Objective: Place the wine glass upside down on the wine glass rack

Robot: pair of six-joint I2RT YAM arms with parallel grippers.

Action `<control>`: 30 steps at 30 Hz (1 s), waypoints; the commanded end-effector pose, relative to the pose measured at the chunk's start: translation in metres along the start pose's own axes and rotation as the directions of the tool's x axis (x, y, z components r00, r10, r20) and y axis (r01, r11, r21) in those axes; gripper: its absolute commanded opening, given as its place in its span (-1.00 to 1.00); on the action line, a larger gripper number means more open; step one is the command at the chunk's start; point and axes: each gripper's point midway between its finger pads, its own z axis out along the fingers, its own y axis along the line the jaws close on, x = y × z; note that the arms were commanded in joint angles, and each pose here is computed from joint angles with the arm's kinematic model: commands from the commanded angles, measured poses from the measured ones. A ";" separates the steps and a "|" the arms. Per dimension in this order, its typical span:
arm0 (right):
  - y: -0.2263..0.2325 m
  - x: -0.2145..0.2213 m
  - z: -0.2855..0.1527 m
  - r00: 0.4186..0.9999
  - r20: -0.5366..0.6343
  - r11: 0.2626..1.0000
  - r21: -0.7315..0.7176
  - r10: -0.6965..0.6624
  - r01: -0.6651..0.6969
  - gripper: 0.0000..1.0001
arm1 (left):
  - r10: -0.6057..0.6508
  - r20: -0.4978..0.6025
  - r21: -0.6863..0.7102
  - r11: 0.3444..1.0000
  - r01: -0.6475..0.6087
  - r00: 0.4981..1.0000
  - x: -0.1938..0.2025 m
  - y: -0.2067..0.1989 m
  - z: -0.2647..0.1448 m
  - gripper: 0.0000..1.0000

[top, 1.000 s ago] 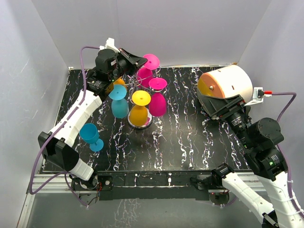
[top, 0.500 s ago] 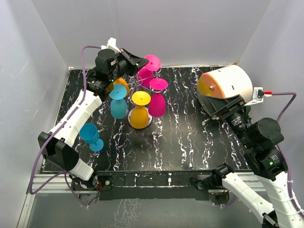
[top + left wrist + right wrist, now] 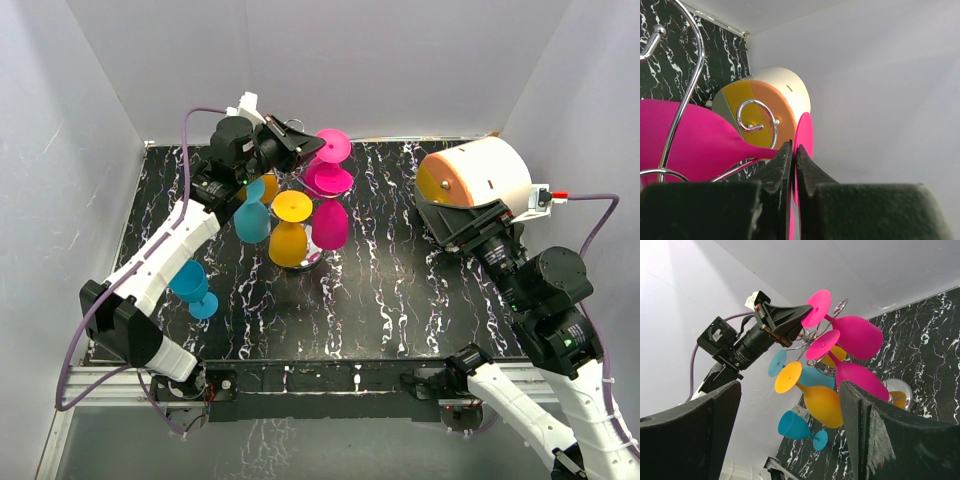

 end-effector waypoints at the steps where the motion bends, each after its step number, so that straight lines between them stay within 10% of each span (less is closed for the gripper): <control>1: 0.007 -0.005 0.002 1.000 0.023 1.000 -0.031 0.003 -0.002 0.54 | -0.001 0.007 0.077 0.997 0.001 1.000 -0.003 -0.030 -0.018 -1.00; 30: 0.004 -0.008 -0.003 0.999 0.037 1.000 -0.015 -0.002 0.002 0.54 | 0.148 0.066 -0.001 0.989 -0.148 0.987 -0.012 -0.043 0.038 -1.00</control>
